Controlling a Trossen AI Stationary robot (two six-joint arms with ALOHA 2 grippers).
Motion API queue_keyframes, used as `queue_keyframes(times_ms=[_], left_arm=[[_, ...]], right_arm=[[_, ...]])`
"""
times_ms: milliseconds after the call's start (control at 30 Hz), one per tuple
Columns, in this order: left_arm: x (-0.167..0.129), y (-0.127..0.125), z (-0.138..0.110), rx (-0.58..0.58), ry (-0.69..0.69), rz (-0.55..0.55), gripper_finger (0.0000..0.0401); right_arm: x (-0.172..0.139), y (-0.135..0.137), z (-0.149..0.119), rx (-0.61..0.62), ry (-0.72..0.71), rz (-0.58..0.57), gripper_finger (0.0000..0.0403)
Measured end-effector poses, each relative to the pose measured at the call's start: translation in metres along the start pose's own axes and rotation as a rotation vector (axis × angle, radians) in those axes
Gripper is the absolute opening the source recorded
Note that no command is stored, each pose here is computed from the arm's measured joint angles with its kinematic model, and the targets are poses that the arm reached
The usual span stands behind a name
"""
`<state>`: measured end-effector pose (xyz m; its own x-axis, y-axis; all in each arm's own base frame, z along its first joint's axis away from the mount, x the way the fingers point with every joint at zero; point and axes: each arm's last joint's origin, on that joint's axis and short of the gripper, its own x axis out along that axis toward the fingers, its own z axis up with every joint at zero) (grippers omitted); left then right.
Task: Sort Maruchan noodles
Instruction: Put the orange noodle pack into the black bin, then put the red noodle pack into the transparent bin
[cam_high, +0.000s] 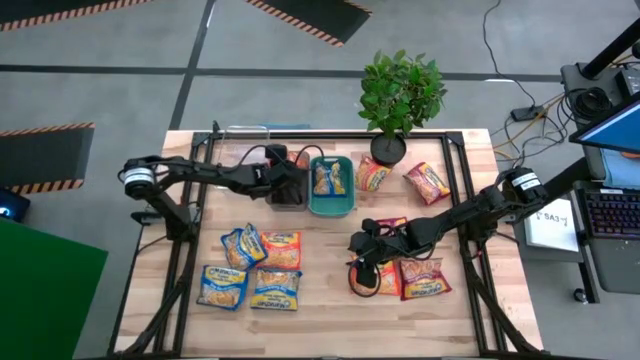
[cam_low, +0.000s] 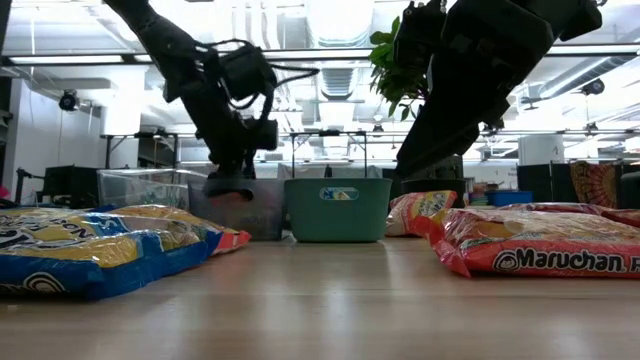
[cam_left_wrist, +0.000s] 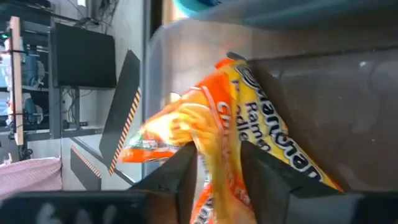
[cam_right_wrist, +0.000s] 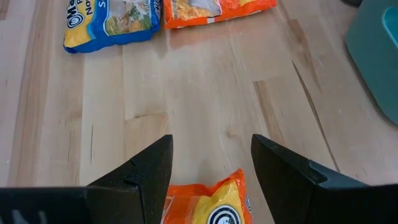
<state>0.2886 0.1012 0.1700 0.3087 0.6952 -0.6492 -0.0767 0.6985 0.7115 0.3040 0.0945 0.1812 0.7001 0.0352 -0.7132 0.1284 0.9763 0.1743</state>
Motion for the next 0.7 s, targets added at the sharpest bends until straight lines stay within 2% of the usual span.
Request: queue_keyframes(times_ms=[267,400,567,700], left_arm=[[-0.047,0.009,0.007,-0.105,-0.128,0.009,0.0168],[-0.082,0.006,0.011,-0.234,-0.236,-0.027,0.0173],[-0.125,-0.011,0.017,-0.362,-0.415,-0.233,0.0168],[-0.149,-0.035,0.022,-0.385,-0.49,-0.431,0.0161]], right_arm=[[0.0,0.0,0.0,0.015,0.001,0.002,0.0206],[0.0,0.0,0.0,0.032,0.0,0.002,0.0206],[0.0,0.0,0.001,0.061,-0.007,0.006,0.0206],[0.0,0.001,0.003,0.066,-0.025,0.014,0.0206]])
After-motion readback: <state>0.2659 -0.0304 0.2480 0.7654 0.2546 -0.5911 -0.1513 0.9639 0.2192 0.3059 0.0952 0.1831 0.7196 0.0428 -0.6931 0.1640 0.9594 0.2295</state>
